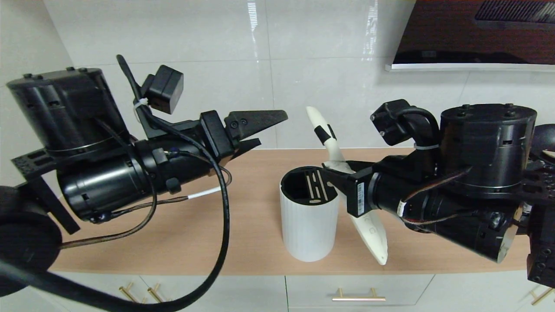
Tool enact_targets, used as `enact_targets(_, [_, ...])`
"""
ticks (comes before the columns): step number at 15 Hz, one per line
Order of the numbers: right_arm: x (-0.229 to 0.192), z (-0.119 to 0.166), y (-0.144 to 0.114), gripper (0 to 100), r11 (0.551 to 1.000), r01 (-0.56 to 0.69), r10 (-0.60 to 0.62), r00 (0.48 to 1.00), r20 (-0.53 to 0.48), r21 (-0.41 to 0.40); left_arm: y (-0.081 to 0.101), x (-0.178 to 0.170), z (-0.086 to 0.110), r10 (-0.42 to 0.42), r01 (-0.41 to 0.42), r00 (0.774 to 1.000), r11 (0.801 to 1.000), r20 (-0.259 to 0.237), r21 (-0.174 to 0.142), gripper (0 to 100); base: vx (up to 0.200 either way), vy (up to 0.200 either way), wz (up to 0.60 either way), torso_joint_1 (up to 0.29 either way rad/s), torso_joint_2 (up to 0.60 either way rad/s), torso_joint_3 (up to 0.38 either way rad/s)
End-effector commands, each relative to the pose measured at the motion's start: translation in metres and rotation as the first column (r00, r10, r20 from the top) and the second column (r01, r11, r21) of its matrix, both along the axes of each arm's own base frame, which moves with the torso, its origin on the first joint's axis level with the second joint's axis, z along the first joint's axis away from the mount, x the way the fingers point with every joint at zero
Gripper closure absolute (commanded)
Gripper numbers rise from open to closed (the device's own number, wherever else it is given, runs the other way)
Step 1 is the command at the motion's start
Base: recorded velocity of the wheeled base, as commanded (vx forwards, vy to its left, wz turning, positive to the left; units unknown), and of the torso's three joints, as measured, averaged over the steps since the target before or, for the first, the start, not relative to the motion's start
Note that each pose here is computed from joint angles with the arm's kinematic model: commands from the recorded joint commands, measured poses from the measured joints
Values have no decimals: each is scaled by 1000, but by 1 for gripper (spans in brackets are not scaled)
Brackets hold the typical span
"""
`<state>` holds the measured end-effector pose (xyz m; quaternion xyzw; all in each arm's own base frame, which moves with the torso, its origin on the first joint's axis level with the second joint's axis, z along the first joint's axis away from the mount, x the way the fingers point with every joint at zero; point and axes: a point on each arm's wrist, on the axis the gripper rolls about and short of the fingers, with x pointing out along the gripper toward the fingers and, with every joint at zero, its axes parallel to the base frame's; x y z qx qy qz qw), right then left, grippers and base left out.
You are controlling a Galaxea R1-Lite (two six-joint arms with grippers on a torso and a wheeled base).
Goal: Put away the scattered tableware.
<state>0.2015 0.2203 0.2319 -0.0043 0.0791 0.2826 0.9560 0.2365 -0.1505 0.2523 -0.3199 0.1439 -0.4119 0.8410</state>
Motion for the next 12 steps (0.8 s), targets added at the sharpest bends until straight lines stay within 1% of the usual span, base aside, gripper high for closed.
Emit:
enact_targets(1, [-4, -1, 6, 100, 1000, -19, 19, 1000, -2, -4, -8, 8, -11, -3, 4, 999, 1000, -36, 19, 0, 0, 0, 0, 0, 0, 0])
enact_targets(2, [-5, -2, 7, 100, 1000, -25, 25, 1000, -4, -4, -9, 10, -14, -2, 3, 999, 1000, -45, 25, 0, 0, 0, 0, 0, 0, 0])
enact_targets(3, [-9, -3, 10, 100, 999, -35, 35, 999, -6, -3, -14, 16, -23, -4, 7, 998, 999, -68, 40, 0, 0, 0, 0, 0, 0, 0])
enact_targets(4, [-9, -3, 11, 100, 999, -37, 37, 999, -6, -3, -15, 17, -24, -5, 8, 998, 999, -68, 42, 0, 0, 0, 0, 0, 0, 0])
enact_targets(5, [-10, -4, 12, 100, 999, -38, 38, 999, -9, -7, -26, 27, -31, -17, 21, 996, 999, -85, 50, 0, 0, 0, 0, 0, 0, 0])
enact_targets(7, [-13, -4, 13, 100, 999, -31, 31, 1000, -6, -9, -38, 40, -39, -2, 8, 995, 998, -99, 62, 0, 0, 0, 0, 0, 0, 0])
enact_targets(10, [-12, -8, 17, 100, 999, -35, 35, 999, -15, -19, -46, 39, -38, 1, 5, 996, 998, -93, 60, 0, 0, 0, 0, 0, 0, 0])
enact_targets(12, [-17, -10, 22, 100, 998, -58, 58, 998, -19, -23, -50, 42, -36, -3, 7, 997, 999, -75, 47, 0, 0, 0, 0, 0, 0, 0])
